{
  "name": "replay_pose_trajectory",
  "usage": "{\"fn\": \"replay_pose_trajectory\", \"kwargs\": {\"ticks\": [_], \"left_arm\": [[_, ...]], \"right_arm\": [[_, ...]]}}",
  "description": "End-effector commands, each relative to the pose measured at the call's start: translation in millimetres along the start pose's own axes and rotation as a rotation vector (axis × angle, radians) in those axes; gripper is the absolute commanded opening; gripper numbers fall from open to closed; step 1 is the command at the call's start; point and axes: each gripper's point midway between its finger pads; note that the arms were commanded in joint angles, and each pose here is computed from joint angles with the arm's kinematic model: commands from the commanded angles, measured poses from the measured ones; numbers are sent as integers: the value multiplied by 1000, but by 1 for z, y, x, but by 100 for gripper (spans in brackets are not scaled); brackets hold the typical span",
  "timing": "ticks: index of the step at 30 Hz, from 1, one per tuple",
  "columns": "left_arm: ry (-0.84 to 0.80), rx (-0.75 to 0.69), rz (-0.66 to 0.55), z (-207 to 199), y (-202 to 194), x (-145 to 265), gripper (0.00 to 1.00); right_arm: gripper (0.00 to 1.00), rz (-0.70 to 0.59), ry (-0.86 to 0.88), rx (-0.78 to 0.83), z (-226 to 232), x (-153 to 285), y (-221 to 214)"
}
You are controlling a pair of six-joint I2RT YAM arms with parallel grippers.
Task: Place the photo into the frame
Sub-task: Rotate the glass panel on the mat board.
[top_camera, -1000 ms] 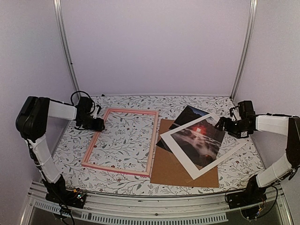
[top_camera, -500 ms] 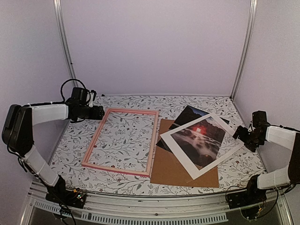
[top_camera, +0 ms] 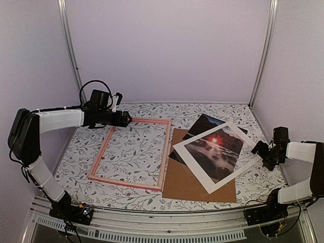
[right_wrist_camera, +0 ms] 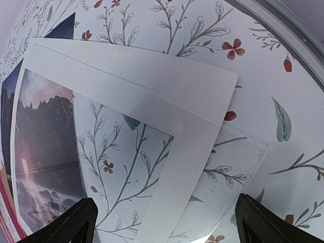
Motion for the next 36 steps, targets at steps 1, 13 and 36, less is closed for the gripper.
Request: {"fn": "replay_pose_trajectory", "kwargs": {"ticks": [1, 13, 36], "left_arm": [[-130, -39, 0, -51, 5, -14, 87], [-443, -163, 131, -198, -28, -63, 86], [-369, -270, 341, -273, -99, -152, 83]], "right_arm": [[99, 41, 73, -24, 10, -12, -7], [99, 60, 152, 102, 46, -43, 27], [99, 85, 193, 213, 89, -82, 62]]}}
Point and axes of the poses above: each gripper's point midway between its finger pads, its own x axis back along the fingers, its own z axis along the line the jaws close on, y = z × x, and after that the axes turned 1 degree about -x, right-handed
